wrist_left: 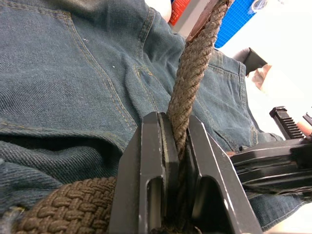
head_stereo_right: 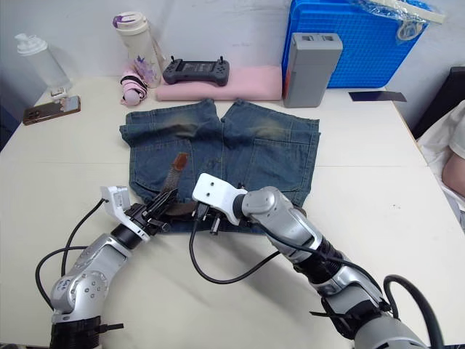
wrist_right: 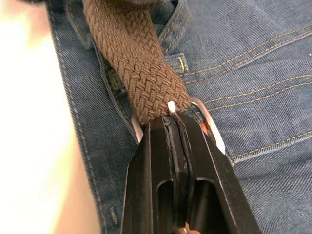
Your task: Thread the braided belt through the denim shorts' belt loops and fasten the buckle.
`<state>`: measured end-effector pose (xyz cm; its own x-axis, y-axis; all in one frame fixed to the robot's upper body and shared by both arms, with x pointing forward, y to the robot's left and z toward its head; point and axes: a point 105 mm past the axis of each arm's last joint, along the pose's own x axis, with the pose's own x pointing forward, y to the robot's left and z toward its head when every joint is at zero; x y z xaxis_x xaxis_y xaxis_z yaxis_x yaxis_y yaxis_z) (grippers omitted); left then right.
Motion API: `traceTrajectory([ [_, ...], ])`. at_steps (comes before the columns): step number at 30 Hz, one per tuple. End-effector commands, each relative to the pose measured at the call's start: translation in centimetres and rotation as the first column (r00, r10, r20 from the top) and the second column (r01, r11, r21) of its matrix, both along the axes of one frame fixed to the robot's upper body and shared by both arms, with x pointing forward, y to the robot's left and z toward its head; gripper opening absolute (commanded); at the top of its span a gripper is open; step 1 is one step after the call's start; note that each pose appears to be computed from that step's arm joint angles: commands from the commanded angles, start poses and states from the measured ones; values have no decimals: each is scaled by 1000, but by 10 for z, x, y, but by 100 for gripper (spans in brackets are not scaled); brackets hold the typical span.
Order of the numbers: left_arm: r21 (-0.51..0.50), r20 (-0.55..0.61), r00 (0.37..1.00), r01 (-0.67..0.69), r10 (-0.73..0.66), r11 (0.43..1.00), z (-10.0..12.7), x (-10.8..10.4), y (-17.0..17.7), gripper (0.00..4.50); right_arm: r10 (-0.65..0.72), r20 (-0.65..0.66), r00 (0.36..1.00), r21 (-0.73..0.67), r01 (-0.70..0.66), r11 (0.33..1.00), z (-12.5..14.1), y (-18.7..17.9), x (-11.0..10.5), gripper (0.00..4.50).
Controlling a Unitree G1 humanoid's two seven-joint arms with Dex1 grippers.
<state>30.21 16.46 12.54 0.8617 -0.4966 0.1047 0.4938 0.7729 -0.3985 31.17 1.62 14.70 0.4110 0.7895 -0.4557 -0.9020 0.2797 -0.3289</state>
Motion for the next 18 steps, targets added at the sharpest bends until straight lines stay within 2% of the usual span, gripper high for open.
traceTrajectory([
  [1, 9, 16, 1000, -5, 5, 1000, 3, 0, 2, 0, 29, 49, 998, 75, -32, 997, 28, 5, -2, 3],
  [6, 8, 18, 1000, -2, 2, 1000, 3, 0, 1, 0, 10, 73, 997, 95, -17, 995, 30, 9, 5, 3],
  [18, 11, 18, 1000, -9, 9, 1000, 4, -2, 3, 0, 6, 78, 997, 31, -9, 999, 5, 9, 9, 3],
])
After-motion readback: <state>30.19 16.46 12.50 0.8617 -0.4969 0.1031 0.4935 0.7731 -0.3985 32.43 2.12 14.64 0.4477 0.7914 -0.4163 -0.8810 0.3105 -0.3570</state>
